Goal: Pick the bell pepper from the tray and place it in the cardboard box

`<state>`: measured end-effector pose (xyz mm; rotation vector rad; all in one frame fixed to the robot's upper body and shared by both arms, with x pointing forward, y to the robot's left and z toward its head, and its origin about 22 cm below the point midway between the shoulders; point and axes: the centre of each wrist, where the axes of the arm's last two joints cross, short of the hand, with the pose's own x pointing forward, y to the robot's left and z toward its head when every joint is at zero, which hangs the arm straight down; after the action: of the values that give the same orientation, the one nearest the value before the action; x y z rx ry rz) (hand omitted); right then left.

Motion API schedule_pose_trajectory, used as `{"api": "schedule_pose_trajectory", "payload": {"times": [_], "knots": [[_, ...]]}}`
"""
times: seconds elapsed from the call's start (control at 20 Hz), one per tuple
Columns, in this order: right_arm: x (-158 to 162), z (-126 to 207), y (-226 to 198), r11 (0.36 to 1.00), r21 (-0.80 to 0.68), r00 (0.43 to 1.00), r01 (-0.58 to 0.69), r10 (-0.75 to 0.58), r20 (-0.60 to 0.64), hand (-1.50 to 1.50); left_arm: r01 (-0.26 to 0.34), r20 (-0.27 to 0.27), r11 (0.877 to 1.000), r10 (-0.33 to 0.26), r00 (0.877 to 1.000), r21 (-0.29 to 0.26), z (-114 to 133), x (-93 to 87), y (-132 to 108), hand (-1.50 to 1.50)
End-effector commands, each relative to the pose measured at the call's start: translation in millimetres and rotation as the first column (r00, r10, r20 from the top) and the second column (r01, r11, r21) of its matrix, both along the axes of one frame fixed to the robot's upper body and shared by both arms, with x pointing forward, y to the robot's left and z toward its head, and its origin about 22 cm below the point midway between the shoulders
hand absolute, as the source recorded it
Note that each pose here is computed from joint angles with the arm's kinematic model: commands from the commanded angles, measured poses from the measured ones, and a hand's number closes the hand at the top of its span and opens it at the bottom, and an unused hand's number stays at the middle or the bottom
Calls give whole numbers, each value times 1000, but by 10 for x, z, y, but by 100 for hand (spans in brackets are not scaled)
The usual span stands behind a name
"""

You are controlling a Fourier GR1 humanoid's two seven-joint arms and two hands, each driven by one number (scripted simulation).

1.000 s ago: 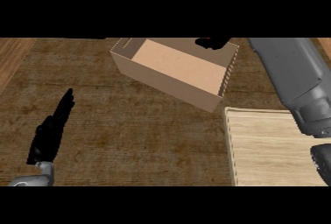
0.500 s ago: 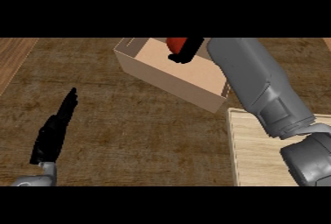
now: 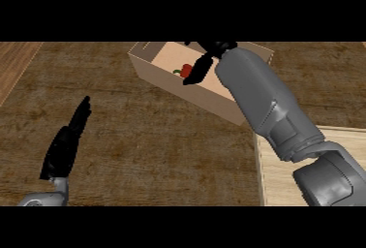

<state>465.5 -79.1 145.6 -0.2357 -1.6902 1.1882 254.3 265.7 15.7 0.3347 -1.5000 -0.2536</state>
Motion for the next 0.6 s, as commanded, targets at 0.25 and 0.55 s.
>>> {"api": "schedule_pose_trajectory", "payload": {"times": [0.25,0.55], "knots": [[91,108,-339,896,416,987,159,-156,-41,-150,22,-4,1000,-22,1000,-4,11,-30,48,0],[175,379,-608,755,616,974,224,-160,-159,-150,23,0,1000,-23,1000,-6,-69,-20,-82,0]]}}
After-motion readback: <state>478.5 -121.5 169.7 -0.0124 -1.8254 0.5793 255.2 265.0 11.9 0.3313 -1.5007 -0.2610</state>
